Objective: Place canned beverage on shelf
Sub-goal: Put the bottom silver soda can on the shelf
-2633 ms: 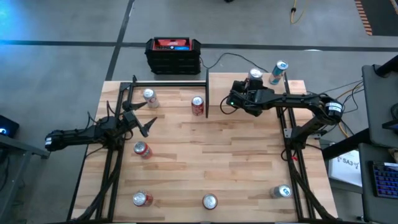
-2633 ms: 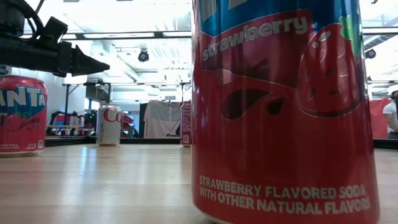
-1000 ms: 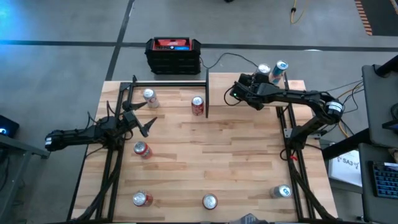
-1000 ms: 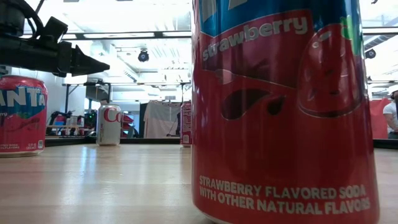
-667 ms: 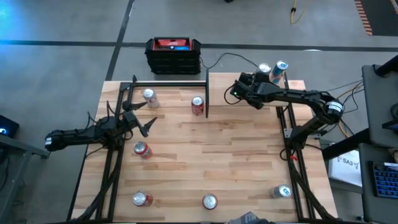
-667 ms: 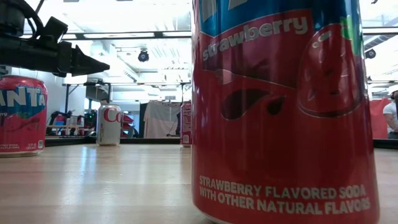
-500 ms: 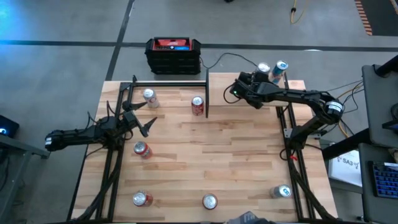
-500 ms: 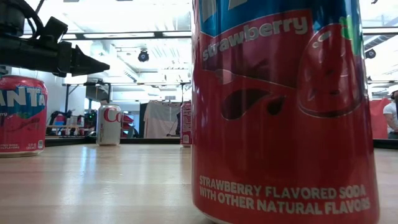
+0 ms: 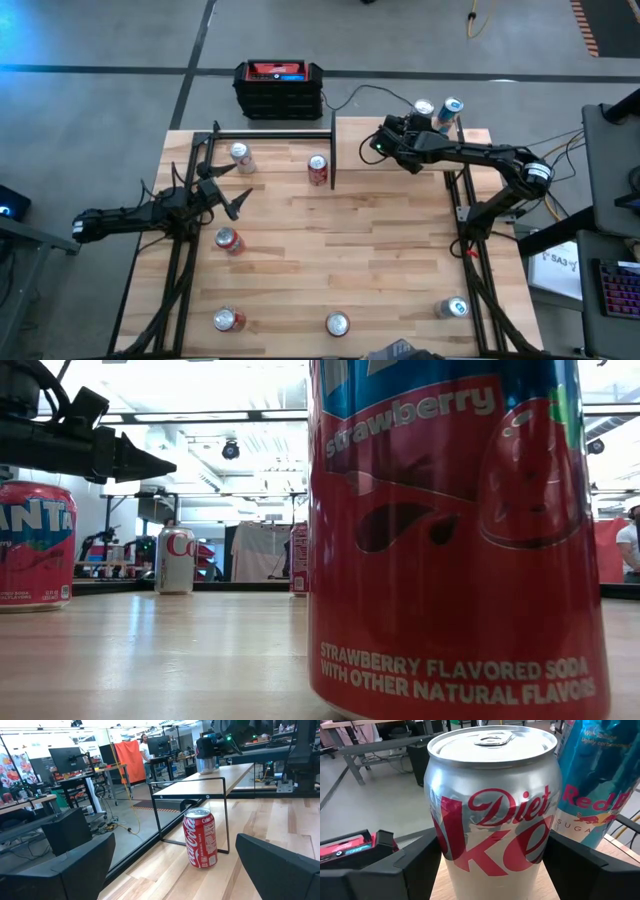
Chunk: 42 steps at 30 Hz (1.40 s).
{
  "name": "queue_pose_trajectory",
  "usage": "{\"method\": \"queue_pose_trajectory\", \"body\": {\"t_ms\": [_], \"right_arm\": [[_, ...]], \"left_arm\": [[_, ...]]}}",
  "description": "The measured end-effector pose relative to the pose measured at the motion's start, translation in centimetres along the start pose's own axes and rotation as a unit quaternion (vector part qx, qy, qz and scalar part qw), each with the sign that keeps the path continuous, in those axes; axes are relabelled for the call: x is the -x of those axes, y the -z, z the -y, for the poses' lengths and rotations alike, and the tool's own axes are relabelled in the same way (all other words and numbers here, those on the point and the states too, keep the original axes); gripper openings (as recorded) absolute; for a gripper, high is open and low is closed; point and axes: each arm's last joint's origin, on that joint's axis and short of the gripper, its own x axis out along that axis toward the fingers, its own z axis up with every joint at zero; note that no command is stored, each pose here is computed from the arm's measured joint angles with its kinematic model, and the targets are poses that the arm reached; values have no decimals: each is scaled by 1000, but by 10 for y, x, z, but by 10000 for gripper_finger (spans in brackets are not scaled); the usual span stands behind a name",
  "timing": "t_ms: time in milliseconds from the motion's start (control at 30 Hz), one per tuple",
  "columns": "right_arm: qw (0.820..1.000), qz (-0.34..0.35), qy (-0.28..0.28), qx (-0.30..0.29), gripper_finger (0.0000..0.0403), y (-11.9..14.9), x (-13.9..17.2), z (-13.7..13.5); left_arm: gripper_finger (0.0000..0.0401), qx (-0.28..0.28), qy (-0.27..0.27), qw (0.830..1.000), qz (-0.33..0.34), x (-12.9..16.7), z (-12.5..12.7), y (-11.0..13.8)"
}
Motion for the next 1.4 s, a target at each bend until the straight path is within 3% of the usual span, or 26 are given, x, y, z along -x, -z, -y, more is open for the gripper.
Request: {"method": "queue_pose_trajectory", "body": {"t_ms": [1033,1400], "right_arm": [[1000,-24,-2,11,328,0,-4,1],[998,-57,-17,31,381,3,-1,0]], "left_arm": [[399,0,0,1000,0,0,0,0],[399,0,0,1000,0,0,0,0]]}}
